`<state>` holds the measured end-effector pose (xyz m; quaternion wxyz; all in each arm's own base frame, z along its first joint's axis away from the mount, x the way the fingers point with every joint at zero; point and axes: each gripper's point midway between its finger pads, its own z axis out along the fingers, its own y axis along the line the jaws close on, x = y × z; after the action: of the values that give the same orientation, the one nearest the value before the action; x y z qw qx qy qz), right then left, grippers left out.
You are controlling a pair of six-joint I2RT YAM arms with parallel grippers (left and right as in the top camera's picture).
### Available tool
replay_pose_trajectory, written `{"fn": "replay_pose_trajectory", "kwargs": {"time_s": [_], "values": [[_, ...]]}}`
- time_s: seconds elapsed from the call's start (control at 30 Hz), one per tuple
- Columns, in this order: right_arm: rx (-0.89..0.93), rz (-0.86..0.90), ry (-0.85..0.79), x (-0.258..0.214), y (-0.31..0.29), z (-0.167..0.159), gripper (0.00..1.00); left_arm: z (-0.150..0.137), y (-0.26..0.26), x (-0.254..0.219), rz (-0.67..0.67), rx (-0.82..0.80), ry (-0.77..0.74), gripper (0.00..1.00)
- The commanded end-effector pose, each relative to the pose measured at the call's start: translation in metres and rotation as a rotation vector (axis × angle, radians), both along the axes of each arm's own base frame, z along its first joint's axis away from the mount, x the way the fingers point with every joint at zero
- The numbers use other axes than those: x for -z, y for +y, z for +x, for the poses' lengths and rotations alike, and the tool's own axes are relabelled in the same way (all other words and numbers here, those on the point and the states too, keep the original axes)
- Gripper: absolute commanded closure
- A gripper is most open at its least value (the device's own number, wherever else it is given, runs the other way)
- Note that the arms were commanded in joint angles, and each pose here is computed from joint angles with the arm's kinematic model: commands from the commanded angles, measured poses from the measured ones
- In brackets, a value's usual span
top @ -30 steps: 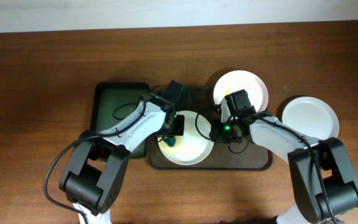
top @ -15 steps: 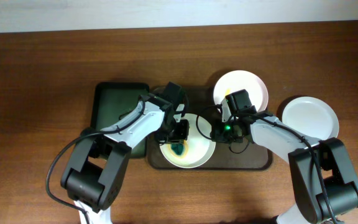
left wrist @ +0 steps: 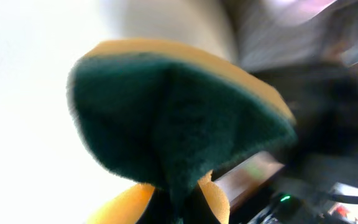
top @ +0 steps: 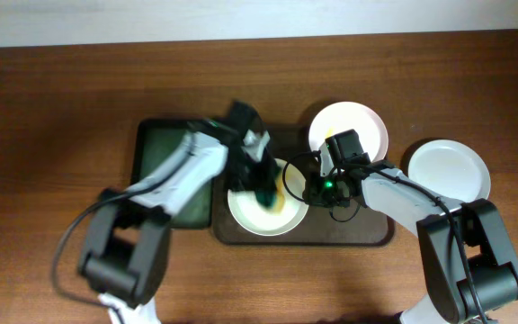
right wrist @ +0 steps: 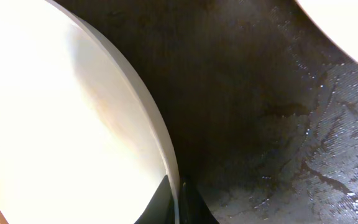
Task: Clean dirty plates on tray and stack at the side
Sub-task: 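Scrub the plate surface with the sponge in the left gripper, then lift the plate with the right gripper and carry it right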
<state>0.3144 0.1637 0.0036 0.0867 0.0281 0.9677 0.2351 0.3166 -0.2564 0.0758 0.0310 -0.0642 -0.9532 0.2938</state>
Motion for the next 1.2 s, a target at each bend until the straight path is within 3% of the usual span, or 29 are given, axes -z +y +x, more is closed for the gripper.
{"fn": "replay_pose_trajectory", "kwargs": {"time_s": [0.0,0.2,0.3,0.47,0.7,0.77,0.97,1.17], "values": [[0.008,-0.001,0.027,0.006,0.001,-0.005,0.96,0.052,0.041,-0.123,-0.044,-0.120,-0.324,1.00],[0.007,-0.007,0.041,0.007,0.000,-0.008,0.89,0.069,0.171,-0.142,0.420,-0.392,-0.452,1.00],[0.008,-0.007,0.044,0.007,-0.001,-0.009,0.96,0.065,0.216,-0.125,0.628,-0.445,-0.424,1.00],[0.002,-0.005,0.030,-0.016,0.003,0.002,0.96,0.058,0.220,-0.076,0.677,-0.406,-0.315,1.00],[0.017,-0.054,-0.079,-0.099,-0.007,0.033,0.96,0.064,0.216,-0.032,0.688,-0.376,-0.253,1.00],[0.069,-0.109,-0.112,-0.135,-0.037,0.045,0.96,0.065,0.211,-0.016,0.672,-0.359,-0.212,1.00],[0.203,-0.190,-0.119,-0.184,-0.123,0.053,0.96,0.071,0.207,0.008,0.669,-0.346,-0.181,1.00],[0.515,-0.377,0.013,-0.184,-0.262,0.018,0.96,0.084,0.205,0.013,0.656,-0.358,-0.215,1.00]]}}
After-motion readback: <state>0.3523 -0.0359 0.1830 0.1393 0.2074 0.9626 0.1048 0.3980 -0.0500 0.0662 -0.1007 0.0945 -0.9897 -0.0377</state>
